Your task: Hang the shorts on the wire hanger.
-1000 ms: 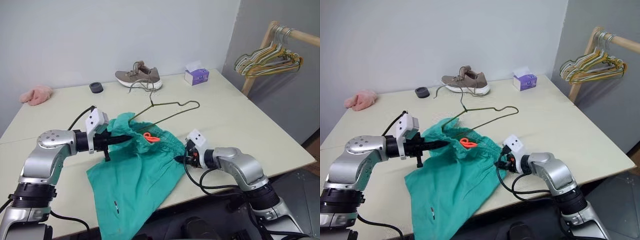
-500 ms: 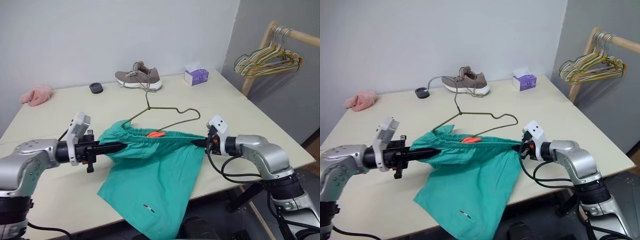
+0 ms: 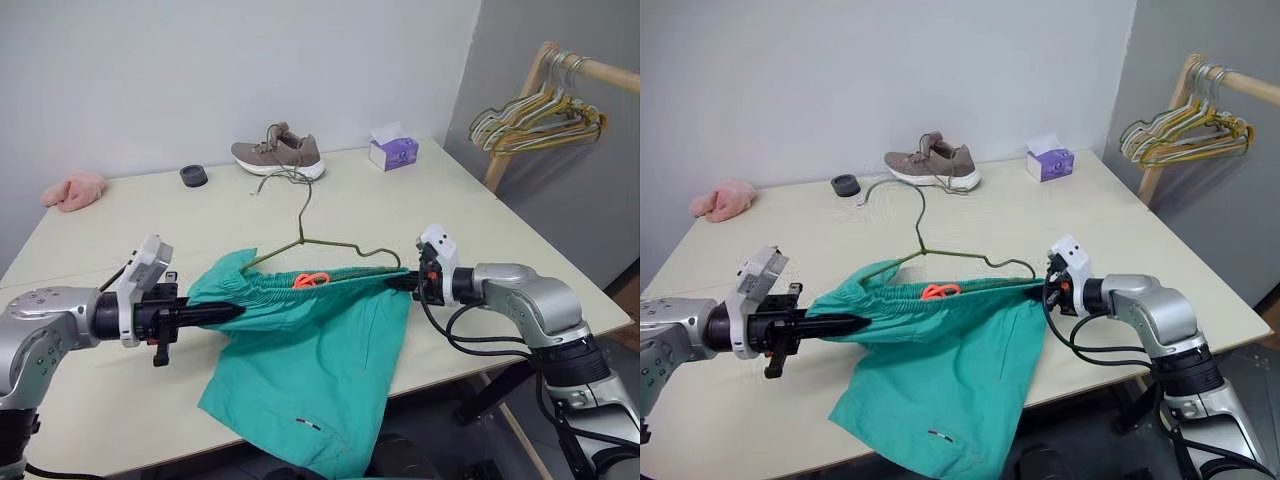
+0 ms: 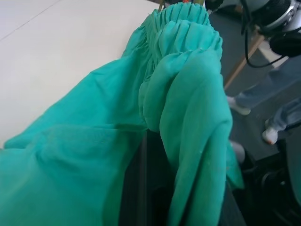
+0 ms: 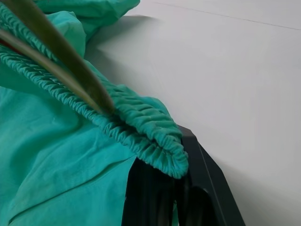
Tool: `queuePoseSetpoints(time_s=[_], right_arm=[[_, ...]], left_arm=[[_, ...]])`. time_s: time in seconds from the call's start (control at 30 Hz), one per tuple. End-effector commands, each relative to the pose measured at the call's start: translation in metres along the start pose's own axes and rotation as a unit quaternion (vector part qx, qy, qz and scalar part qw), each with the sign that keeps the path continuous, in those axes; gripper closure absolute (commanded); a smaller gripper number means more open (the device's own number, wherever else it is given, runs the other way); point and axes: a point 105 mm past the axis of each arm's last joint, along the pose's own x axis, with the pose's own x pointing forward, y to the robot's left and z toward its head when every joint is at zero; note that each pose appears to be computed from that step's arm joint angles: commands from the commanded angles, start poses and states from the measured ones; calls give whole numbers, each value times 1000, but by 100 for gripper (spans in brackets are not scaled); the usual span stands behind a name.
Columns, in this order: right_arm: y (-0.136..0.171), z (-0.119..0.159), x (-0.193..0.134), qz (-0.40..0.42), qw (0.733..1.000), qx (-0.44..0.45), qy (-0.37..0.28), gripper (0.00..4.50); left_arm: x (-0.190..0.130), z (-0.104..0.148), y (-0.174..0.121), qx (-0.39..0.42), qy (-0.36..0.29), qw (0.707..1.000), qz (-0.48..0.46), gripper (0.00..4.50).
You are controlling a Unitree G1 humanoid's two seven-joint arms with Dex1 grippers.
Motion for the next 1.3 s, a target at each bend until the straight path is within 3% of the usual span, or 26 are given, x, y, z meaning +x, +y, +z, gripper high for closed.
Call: queuePoseSetpoints(time_s=[0.03,0.27,0.57,0.97,1.3], right_arm=[[-38,-10,-33,-103,994,17,17,449],[-28,-10,-36,-90,996,-1,25,449],[-14,4,-38,-68,990,-113,58,449],[46,29,-4,44,957,-277,66,449],[31,38,-2,12,943,-325,76,449]], left_arm=[[-23,5,15,31,15,998,51,450],[-27,-5,21,39,45,996,61,450],[-29,-25,28,59,109,989,75,450],[12,-19,25,81,72,993,36,450],[21,-28,18,90,96,991,4,450]])
